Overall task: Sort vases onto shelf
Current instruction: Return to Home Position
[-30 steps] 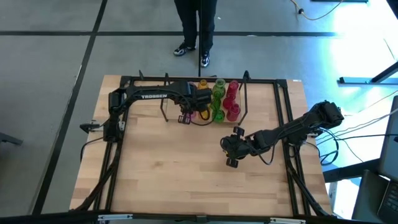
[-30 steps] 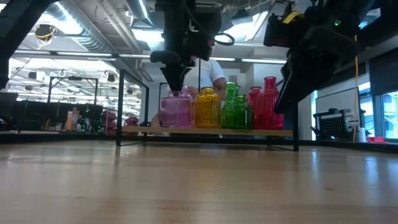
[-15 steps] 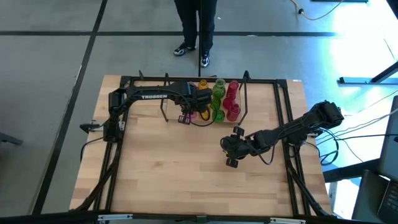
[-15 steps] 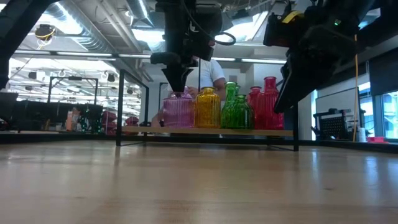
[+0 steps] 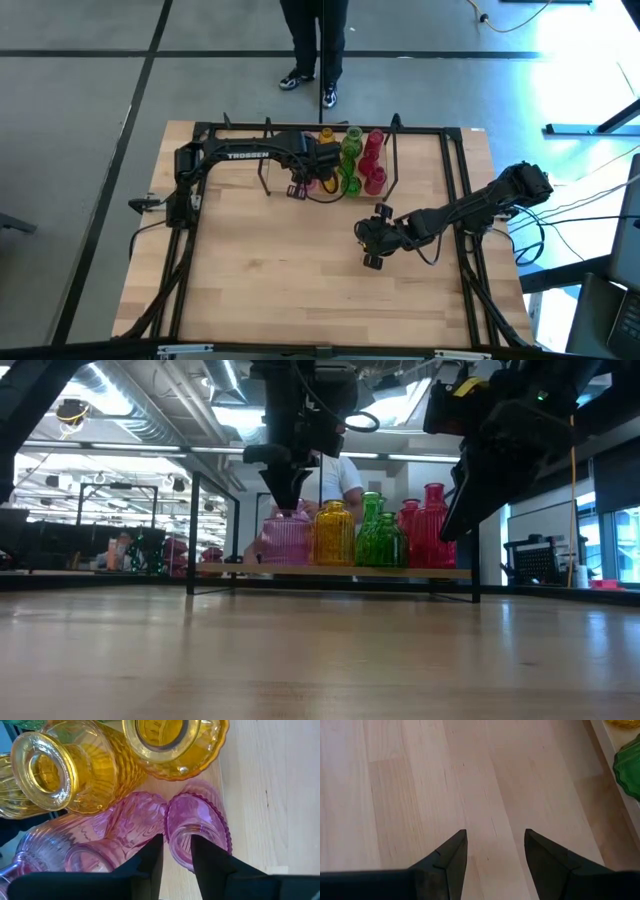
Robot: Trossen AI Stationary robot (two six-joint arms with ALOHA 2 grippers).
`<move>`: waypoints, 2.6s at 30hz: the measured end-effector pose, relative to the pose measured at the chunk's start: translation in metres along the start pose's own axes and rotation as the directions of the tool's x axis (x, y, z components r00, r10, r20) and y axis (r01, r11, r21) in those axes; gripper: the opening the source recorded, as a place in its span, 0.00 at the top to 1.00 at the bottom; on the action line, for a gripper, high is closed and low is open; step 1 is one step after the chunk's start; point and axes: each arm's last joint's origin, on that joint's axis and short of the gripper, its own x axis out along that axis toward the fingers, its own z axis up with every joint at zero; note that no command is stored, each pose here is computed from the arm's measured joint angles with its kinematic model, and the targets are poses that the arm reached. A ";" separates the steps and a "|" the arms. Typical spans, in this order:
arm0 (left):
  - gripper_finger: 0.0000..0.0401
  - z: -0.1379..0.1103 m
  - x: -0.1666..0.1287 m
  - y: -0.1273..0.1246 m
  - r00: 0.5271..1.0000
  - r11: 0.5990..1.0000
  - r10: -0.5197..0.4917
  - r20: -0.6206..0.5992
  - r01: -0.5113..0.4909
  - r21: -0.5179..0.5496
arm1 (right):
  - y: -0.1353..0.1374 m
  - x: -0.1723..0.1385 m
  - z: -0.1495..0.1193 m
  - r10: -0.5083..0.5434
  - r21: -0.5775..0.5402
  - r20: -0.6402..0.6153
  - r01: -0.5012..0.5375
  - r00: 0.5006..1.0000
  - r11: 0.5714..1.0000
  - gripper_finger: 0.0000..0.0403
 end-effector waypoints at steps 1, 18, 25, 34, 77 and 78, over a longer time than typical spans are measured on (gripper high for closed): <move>0.77 0.000 0.000 0.000 1.000 1.000 0.000 0.000 0.000 0.001 | 0.000 0.000 0.000 0.000 0.000 0.000 0.000 1.000 1.000 0.56; 0.77 -0.009 -0.067 -0.017 0.997 0.999 0.038 0.063 -0.035 -0.037 | 0.000 0.000 -0.001 0.022 -0.004 -0.018 -0.022 1.000 1.000 0.56; 0.77 -0.040 -0.120 -0.019 0.977 0.983 0.063 0.202 -0.026 -0.182 | 0.001 0.000 0.001 0.029 0.001 -0.001 -0.029 1.000 1.000 0.56; 0.77 -0.103 -0.148 -0.058 0.880 0.957 0.137 0.456 0.002 -0.290 | -0.001 -0.017 0.009 0.076 -0.051 0.078 -0.072 0.994 0.996 0.61; 1.00 -0.263 -0.021 -0.161 0.127 0.912 0.115 0.985 0.380 -0.155 | -0.086 -0.097 -0.105 0.424 -0.236 0.754 -0.395 0.502 0.888 0.98; 1.00 -0.263 -0.020 -0.161 0.113 0.913 0.121 0.986 0.379 -0.155 | -0.087 -0.095 -0.108 0.423 -0.237 0.762 -0.397 0.490 0.887 0.98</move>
